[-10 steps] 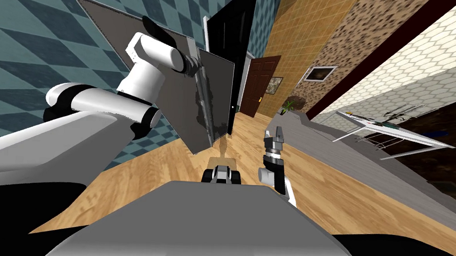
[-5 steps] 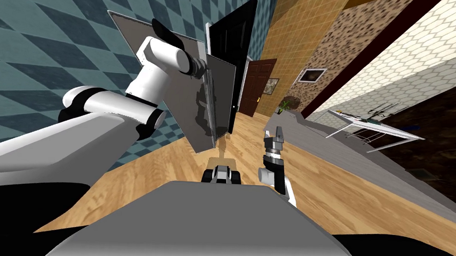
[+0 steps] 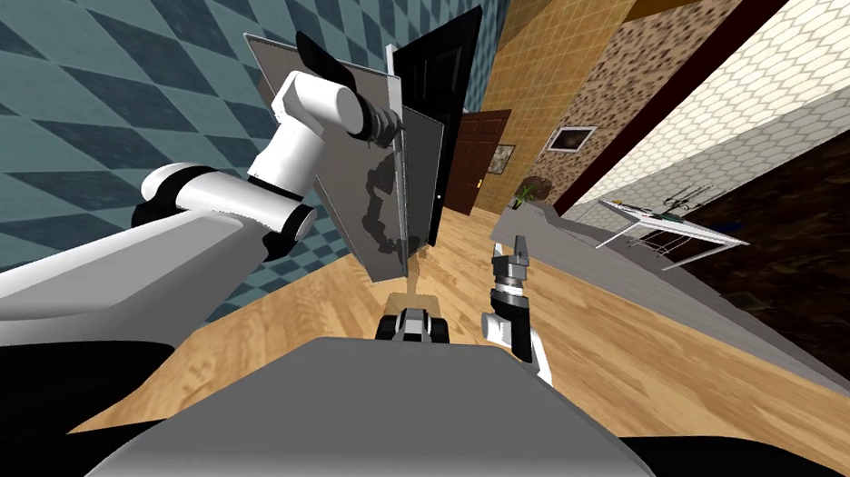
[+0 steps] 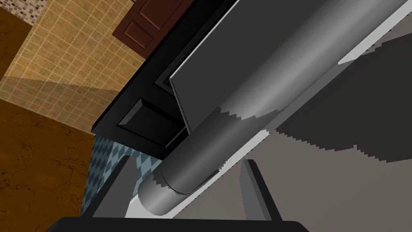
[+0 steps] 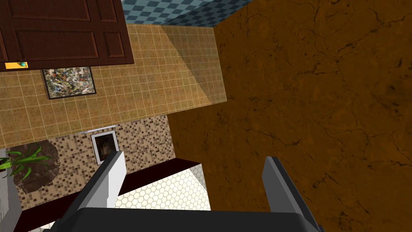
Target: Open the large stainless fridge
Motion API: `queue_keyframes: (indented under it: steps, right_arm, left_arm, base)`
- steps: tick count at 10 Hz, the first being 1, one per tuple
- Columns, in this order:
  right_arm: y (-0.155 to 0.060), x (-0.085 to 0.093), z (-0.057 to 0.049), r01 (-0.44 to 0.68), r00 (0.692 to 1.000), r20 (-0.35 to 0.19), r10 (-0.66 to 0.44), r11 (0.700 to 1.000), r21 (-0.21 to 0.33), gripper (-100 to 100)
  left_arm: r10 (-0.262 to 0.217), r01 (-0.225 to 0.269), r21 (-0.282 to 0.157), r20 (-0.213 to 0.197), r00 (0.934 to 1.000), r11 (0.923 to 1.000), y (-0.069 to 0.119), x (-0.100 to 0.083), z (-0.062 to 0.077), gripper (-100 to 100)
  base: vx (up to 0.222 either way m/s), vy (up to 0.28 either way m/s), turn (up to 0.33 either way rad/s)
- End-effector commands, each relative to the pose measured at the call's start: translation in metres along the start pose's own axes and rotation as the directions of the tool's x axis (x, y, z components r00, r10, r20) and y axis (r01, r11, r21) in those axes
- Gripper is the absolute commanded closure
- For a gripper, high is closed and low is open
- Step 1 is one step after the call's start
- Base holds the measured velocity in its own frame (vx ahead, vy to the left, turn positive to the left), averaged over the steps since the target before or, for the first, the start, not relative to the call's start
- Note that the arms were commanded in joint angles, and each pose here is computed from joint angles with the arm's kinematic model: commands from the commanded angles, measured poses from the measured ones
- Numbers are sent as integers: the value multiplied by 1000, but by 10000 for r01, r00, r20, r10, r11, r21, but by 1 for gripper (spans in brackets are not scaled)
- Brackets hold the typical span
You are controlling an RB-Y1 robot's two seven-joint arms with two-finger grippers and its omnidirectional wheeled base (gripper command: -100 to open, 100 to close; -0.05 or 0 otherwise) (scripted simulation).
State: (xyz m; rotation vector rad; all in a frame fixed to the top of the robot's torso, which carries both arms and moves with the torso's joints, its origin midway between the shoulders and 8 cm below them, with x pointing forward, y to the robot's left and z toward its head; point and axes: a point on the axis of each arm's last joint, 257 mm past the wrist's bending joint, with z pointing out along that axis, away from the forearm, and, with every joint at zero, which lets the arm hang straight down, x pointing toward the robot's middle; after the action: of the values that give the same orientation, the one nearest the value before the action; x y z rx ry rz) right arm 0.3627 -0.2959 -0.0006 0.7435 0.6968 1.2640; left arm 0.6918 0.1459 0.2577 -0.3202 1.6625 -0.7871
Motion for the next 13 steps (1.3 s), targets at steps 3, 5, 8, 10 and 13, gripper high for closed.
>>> queue_keyframes:
  steps: [3,5,8,10,13]
  right_arm:
    - [0,0,0,1,10000,-1,-1,10000,-1,0]
    - [0,0,0,3,10000,-1,-3,10000,0,0]
    - [0,0,0,3,10000,0,-3,10000,1,0]
    - [0,0,0,2,10000,-1,-2,10000,1,0]
    - [0,0,0,3,10000,-1,-3,10000,1,0]
  left_arm:
    - [32,-2,623,-486,9988,9981,-27,21,-3,100]
    - [126,-9,1176,-992,9950,9931,-53,46,-4,100]
    - [260,59,1941,-1612,9866,9810,-87,75,-10,100]
    - [381,127,2442,-2021,9786,9696,-110,95,-17,100]
    - [548,154,2866,-2355,9703,9579,-137,97,-32,-100]
  base:
    - [-100,148,-58]
    - [-78,188,-65]
    - [-43,231,-66]
    - [-106,212,-70]
    - [-65,213,-28]
